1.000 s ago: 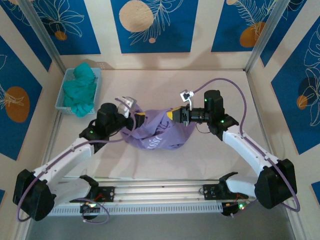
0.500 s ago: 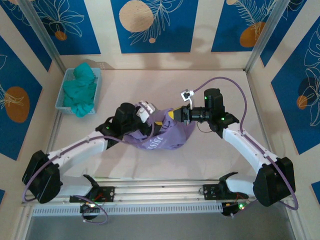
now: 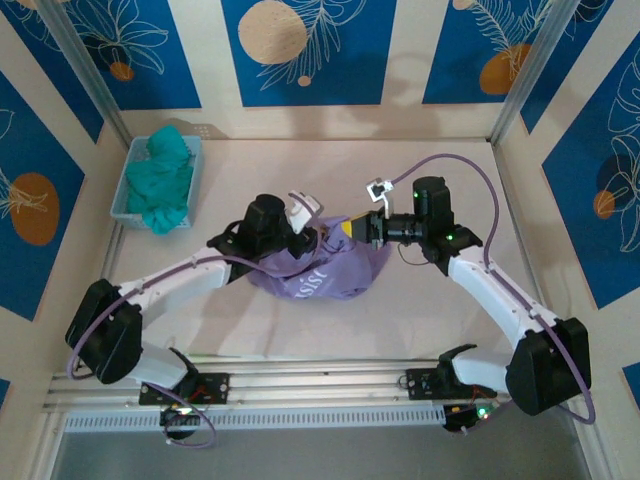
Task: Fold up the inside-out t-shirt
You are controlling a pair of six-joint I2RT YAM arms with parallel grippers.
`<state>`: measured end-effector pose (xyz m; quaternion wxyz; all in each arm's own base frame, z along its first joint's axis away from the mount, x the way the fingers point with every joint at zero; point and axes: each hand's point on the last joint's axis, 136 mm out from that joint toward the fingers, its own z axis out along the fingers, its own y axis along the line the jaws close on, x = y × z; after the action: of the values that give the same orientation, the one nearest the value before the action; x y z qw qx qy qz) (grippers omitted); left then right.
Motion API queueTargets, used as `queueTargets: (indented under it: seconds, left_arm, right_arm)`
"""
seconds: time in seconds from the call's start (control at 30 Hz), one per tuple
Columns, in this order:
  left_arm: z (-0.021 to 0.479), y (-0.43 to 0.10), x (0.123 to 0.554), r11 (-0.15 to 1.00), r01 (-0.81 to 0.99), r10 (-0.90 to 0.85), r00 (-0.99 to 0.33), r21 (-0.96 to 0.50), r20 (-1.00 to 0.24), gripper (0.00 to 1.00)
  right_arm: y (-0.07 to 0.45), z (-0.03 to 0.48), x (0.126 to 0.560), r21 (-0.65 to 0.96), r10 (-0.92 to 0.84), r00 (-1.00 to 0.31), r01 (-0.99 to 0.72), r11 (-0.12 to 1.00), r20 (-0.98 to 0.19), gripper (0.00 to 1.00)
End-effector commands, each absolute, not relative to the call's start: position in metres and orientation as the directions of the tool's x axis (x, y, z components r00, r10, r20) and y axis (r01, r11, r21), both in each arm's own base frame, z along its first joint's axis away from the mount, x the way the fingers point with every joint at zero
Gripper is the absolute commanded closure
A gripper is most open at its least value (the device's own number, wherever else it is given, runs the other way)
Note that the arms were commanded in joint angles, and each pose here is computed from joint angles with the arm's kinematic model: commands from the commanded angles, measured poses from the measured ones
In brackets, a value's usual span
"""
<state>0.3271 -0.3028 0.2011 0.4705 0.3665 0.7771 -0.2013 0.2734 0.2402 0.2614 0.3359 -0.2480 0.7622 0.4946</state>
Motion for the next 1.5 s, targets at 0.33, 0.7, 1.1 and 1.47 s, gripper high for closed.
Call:
queueTargets:
  seconds: [0.33, 0.7, 1.1, 1.47]
  left_arm:
    - [0.193, -0.321, 0.331, 0.597, 0.797, 0.385, -0.385, -0.092, -0.839, 0.86]
    - [0.291, -0.309, 0.254, 0.358, 0.835, 0.063, -0.467, -0.417, -0.882, 1.0]
    - [0.308, -0.302, 0.251, 0.34, 0.815, 0.0, -0.5, -0.47, -0.866, 1.0]
    - [0.307, -0.3, 0.249, 0.343, 0.816, -0.001, -0.496, -0.466, -0.868, 1.0]
  right_arm:
    - [0.235, 0.269, 0.267, 0.532, -0.065, -0.6, -0.749, 0.395, -0.797, 1.0]
    - [0.191, 0.218, 0.306, 0.382, -0.018, -0.678, -0.435, 0.815, -0.734, 0.86]
    - [0.219, 0.254, 0.216, 0.221, -0.175, -0.423, -0.731, 0.646, -0.889, 0.63]
    - [0.264, 0.239, 0.231, 0.396, -0.059, -0.546, -0.673, 0.624, -0.836, 0.75]
